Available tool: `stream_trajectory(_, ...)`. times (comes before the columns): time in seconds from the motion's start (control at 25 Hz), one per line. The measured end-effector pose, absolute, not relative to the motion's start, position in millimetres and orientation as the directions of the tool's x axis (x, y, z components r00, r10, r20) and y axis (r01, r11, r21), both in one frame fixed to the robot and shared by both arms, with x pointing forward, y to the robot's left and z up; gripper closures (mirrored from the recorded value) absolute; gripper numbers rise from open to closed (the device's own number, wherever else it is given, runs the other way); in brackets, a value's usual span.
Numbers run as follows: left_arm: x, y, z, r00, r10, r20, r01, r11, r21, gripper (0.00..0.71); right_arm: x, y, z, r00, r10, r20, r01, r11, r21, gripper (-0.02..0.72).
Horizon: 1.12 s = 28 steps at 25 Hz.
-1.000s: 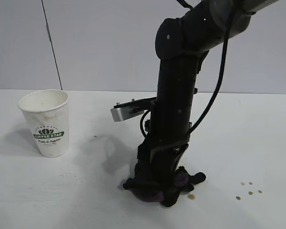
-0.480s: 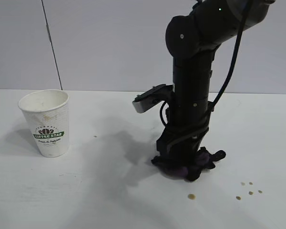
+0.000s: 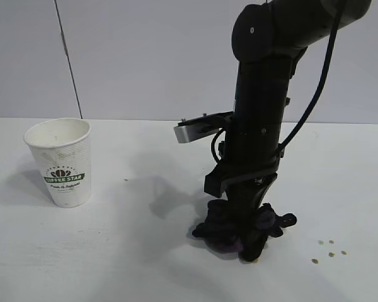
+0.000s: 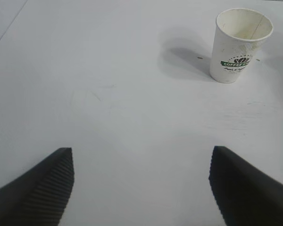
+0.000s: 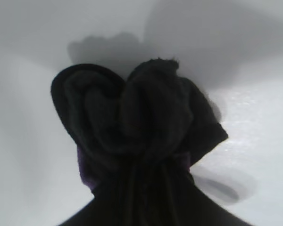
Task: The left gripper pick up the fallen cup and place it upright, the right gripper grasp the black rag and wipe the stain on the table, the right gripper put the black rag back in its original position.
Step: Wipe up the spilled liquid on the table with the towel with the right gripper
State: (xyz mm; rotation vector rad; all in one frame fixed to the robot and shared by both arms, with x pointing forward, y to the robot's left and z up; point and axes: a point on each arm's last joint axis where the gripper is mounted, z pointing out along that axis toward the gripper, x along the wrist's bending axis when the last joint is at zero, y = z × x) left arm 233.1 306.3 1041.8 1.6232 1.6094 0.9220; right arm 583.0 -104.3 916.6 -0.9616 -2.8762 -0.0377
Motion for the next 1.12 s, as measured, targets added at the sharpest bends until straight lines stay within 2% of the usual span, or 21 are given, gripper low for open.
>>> stream_trajectory(0.2, 233, 306, 1042, -0.008, 1.0, 0.029, 0.531, -0.021, 0.847, 0.14, 561, -112, 912, -0.832, 0.541, 0.121, 0.537, 0.841, -0.064, 0.643)
stream_trajectory(0.36, 233, 306, 1042, -0.008, 1.0, 0.029, 0.531, -0.021, 0.847, 0.14, 548, -122, 903, -0.836, 0.539, 0.104, 0.534, 0.842, -0.075, 0.643)
stream_trajectory(0.52, 233, 306, 1042, -0.008, 1.0, 0.029, 0.531, -0.021, 0.847, 0.14, 548, -127, 910, -0.812, 0.583, 0.02, 0.582, 0.812, -0.043, 0.643)
stream_trajectory(0.72, 233, 306, 1042, -0.008, 1.0, 0.029, 0.531, -0.021, 0.847, 0.14, 563, -152, 920, -0.694, 0.708, -0.129, 0.717, 0.697, -0.028, 0.643)
stream_trajectory(0.8, 233, 306, 1042, -0.008, 1.0, 0.029, 0.531, -0.021, 0.847, 0.14, 569, -166, 920, -0.645, 0.748, -0.158, 0.76, 0.649, -0.03, 0.643)
stream_trajectory(0.92, 233, 306, 1042, -0.008, 1.0, 0.029, 0.531, -0.021, 0.847, 0.14, 573, -176, 920, -0.61, 0.778, -0.148, 0.789, 0.613, -0.029, 0.643)
stream_trajectory(1.12, 233, 306, 1042, -0.008, 1.0, 0.029, 0.531, -0.021, 0.847, 0.14, 569, -168, 919, -0.633, 0.774, -0.03, 0.774, 0.633, -0.006, 0.643)
